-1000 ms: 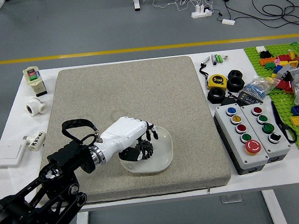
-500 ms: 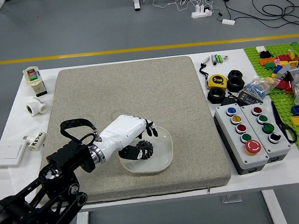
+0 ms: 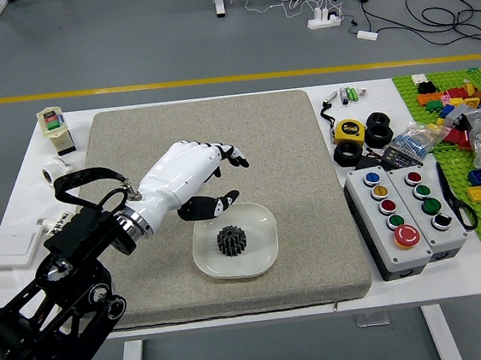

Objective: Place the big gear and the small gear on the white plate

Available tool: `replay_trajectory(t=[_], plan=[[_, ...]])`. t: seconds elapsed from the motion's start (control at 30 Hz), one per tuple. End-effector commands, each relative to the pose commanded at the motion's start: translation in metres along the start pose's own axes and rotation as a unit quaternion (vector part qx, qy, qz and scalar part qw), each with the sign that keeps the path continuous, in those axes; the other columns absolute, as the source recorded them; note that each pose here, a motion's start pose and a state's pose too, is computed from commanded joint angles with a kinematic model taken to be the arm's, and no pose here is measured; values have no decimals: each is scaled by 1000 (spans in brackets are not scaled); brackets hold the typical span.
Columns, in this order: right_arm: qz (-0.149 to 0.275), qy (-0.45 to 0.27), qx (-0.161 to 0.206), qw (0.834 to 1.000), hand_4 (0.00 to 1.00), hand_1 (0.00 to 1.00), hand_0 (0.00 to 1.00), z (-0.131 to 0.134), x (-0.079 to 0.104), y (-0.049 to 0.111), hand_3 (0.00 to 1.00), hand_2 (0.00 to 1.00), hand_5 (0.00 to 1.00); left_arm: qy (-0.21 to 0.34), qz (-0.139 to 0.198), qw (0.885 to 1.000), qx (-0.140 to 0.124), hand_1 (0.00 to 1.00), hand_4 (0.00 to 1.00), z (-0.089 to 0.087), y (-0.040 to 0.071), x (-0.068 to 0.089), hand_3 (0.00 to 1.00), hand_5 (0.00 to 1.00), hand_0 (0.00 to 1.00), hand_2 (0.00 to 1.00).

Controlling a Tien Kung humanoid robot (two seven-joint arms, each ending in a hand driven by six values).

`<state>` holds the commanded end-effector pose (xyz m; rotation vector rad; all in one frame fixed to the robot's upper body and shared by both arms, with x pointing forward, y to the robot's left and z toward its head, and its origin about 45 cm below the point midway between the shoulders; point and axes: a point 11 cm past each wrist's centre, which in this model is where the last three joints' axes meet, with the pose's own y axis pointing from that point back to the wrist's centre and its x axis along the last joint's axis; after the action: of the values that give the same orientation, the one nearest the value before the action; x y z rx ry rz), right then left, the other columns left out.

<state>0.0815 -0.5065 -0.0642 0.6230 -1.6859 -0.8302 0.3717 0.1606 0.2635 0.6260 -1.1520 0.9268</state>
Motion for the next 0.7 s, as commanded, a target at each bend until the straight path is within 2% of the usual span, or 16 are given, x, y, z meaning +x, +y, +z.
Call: replay_trajectory(t=[0.03, 0.07, 0.2, 0.23, 0.33, 0.4, 0.43, 0.53, 0.6, 0.63, 0.7], plan=[[0, 0, 0, 1000, 755, 609, 600, 0, 0, 0, 559, 694, 670, 2, 3, 1000, 7, 487, 735, -4, 0, 1, 620, 168, 385, 655], [0, -2, -1, 1000, 755, 609, 600, 1, 0, 0, 559, 694, 670, 9, 18, 999, 32, 487, 735, -18, 2, 3, 620, 168, 385, 655], [0, -4, -1, 1000, 755, 609, 600, 0, 0, 0, 559, 694, 670, 23, 76, 992, 94, 487, 735, -57, 12, 21, 620, 168, 385, 655], [0, -4, -1, 1000, 755, 609, 599, 0, 0, 0, 559, 694, 669, 26, 92, 989, 110, 590, 742, -68, 16, 25, 601, 312, 538, 674], [-1, -2, 0, 1000, 755, 609, 599, -1, 0, 0, 559, 694, 669, 55, 142, 976, 152, 590, 742, -95, 28, 37, 601, 312, 538, 674], [-1, -3, -1, 1000, 755, 609, 599, 0, 0, 0, 559, 694, 669, 103, 183, 963, 172, 590, 742, -114, 40, 43, 601, 312, 538, 674], [-1, -3, -1, 1000, 755, 609, 599, 0, 0, 0, 559, 694, 670, 122, 197, 956, 180, 661, 726, -123, 47, 43, 629, 457, 668, 761], [-1, -4, -1, 1000, 755, 609, 599, 0, 0, 0, 559, 694, 670, 187, 215, 939, 193, 661, 726, -144, 60, 40, 629, 457, 668, 761], [-1, -3, -1, 1000, 755, 609, 599, 0, -1, 0, 559, 694, 670, 225, 206, 930, 206, 661, 726, -157, 66, 32, 629, 457, 668, 761], [-1, -2, -1, 1000, 755, 608, 599, -1, -1, 0, 559, 694, 670, 253, 198, 922, 216, 701, 757, -165, 70, 26, 666, 591, 726, 803], [-2, -3, -2, 1000, 755, 608, 599, 0, -2, 0, 559, 694, 670, 302, 187, 907, 224, 701, 757, -172, 75, 14, 666, 591, 726, 803]])
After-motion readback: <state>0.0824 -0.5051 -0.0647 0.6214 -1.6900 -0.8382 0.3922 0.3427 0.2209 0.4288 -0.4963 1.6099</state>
